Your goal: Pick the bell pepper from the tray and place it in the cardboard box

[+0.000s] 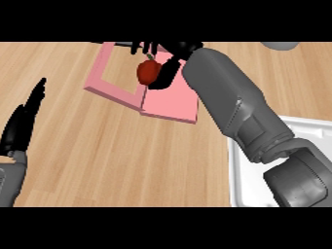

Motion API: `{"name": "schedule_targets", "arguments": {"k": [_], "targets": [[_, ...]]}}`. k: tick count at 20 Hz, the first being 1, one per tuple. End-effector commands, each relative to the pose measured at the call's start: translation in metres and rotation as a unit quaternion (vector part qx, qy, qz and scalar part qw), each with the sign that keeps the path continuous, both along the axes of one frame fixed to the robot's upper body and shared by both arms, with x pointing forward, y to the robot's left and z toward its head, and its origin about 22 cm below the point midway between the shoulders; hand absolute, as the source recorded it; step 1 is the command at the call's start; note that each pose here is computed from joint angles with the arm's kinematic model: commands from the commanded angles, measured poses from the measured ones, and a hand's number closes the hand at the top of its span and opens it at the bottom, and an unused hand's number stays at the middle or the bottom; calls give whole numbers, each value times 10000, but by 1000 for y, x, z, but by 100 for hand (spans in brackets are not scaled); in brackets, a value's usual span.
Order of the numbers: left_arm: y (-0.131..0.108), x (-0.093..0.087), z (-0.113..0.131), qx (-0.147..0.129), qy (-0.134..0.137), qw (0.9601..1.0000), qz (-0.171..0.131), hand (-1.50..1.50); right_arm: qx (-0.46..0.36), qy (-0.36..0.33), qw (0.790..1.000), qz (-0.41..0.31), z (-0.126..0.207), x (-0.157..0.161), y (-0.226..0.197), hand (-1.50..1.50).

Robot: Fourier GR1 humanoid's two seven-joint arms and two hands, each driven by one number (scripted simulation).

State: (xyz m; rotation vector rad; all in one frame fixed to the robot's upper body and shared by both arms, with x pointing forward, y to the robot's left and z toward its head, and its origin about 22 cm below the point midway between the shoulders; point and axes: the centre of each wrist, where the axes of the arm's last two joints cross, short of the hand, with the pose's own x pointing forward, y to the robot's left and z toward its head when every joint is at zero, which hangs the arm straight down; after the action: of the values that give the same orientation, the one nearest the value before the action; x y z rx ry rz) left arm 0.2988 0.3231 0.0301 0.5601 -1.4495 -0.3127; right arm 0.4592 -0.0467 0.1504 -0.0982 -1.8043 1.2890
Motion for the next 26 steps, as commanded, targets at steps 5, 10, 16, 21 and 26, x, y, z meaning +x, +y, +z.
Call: {"name": "schedule_targets", "arguments": {"k": [5,10,16,21,26], "targets": [[-6,6,1,-9,-138,9999,-22,0,383,329,9987,38,-8,-1,-3,-150],[-10,8,-4,-11,-56,10000,-6,0,1363,128,9906,77,4,1,0,-150],[6,0,-5,-19,-14,9999,107,0,2458,425,9682,-166,7,5,-12,-150],[4,-7,0,-8,3,9998,202,0,2925,628,9539,-230,7,16,-60,-150],[6,-1,4,20,-58,9999,141,0,2920,509,9529,-644,26,25,-125,-150]]}}
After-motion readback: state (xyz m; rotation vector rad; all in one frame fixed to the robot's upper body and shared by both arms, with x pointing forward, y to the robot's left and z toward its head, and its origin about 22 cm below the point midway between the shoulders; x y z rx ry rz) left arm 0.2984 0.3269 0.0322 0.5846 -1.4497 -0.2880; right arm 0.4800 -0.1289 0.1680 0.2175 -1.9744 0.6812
